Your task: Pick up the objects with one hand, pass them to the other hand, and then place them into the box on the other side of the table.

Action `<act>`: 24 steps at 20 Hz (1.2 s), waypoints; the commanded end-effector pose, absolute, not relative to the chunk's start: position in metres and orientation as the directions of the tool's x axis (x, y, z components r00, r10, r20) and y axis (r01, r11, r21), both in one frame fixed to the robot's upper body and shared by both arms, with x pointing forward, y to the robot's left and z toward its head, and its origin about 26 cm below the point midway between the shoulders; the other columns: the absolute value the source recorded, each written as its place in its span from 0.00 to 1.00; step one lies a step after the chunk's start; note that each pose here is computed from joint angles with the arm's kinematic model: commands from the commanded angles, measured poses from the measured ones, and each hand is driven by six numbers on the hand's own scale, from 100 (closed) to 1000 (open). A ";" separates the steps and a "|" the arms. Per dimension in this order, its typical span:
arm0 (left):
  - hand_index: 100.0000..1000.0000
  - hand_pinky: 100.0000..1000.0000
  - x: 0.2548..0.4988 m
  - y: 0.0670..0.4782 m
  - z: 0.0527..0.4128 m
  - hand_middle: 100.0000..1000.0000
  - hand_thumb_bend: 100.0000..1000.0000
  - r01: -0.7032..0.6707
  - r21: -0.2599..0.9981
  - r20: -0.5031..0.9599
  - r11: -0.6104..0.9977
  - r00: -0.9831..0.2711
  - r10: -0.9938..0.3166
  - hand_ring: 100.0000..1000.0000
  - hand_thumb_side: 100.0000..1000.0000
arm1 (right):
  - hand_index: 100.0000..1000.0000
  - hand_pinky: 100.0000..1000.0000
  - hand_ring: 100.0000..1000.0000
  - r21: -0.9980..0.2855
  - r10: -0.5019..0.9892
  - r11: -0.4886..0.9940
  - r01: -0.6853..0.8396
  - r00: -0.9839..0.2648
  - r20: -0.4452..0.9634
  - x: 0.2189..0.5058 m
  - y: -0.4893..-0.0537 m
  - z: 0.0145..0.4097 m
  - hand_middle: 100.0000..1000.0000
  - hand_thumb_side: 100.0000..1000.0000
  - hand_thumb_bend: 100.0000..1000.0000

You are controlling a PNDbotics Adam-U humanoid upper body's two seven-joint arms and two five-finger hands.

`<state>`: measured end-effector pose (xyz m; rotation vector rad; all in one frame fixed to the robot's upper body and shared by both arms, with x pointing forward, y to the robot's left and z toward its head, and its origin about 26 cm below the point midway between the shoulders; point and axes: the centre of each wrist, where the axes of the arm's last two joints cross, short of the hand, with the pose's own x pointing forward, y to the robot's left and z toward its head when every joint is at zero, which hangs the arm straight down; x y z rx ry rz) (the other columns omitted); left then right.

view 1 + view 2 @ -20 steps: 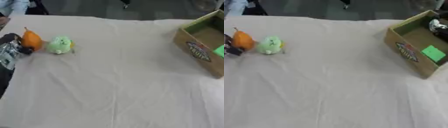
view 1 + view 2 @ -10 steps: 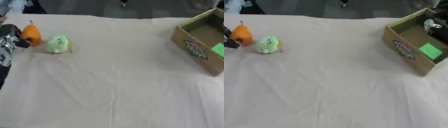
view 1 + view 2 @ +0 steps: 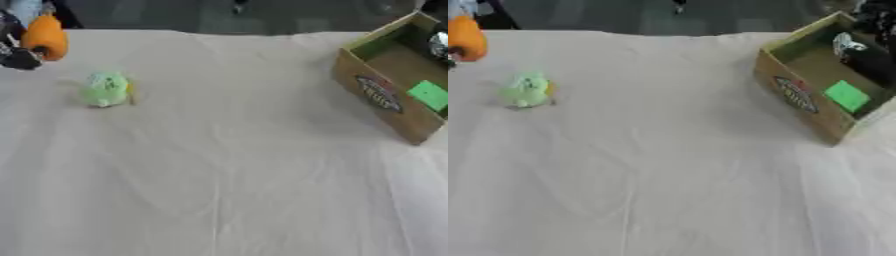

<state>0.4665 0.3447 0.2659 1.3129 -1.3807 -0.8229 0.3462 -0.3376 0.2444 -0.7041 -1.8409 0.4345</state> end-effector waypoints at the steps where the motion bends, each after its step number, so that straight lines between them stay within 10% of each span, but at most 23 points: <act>1: 0.45 0.49 0.451 0.347 0.299 0.48 0.18 -0.371 0.917 0.176 0.149 0.041 -0.984 0.51 0.00 | 0.95 1.00 0.93 -0.602 0.671 0.740 0.300 -0.274 0.689 0.341 -0.345 0.260 0.76 0.48 0.00; 24: 0.43 0.43 0.367 0.221 0.252 0.45 0.00 -0.359 0.782 0.331 0.510 -0.453 -0.828 0.45 0.00 | 0.94 1.00 0.93 -0.581 0.638 0.767 0.272 -0.418 0.647 0.318 -0.328 0.284 0.76 0.45 0.00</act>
